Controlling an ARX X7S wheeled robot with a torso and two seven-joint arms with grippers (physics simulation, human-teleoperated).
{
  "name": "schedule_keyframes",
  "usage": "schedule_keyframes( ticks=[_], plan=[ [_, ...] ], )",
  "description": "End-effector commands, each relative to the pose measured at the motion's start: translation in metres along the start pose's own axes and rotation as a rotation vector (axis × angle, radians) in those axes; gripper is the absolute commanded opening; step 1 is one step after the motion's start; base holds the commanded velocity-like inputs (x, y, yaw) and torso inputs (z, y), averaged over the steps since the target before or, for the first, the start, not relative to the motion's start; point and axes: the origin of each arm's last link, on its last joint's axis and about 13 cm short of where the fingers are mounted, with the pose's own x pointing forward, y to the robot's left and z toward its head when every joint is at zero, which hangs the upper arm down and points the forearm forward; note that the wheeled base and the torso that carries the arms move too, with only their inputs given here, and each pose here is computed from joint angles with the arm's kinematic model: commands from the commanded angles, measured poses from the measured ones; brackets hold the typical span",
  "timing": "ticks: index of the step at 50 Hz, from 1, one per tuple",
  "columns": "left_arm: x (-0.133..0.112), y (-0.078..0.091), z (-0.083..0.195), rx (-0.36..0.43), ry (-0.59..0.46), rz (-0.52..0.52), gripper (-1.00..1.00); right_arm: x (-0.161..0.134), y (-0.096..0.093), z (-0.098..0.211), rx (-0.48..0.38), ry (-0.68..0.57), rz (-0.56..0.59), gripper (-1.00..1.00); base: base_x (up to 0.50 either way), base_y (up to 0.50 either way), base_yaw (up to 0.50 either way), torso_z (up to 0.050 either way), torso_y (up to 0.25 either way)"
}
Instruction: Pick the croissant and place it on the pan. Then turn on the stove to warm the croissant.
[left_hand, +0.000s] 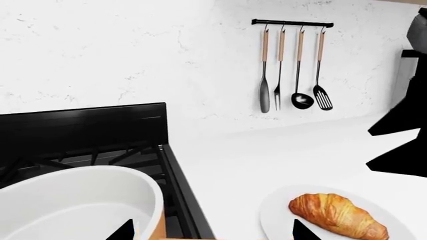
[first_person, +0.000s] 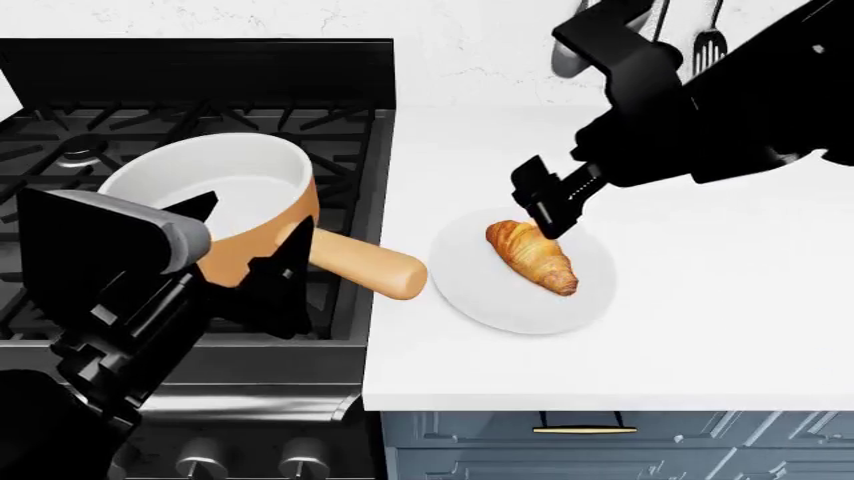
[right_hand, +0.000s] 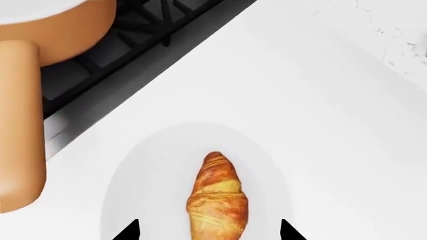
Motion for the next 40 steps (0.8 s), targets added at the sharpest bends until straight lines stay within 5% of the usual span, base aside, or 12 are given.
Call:
schedule_keyframes(
  ticks=[1, 40],
  plan=[
    [0.001, 0.001, -0.001, 0.003, 0.001, 0.002, 1.00, 0.014, -0.007, 0.000, 0.000, 0.011, 0.006, 1.00, 0.00, 0.00, 0.00, 0.000, 0.000],
    [0.002, 0.004, -0.003, -0.023, -0.004, 0.014, 1.00, 0.059, -0.021, 0.001, 0.003, 0.115, 0.041, 1.00, 0.00, 0.00, 0.00, 0.000, 0.000]
  ],
)
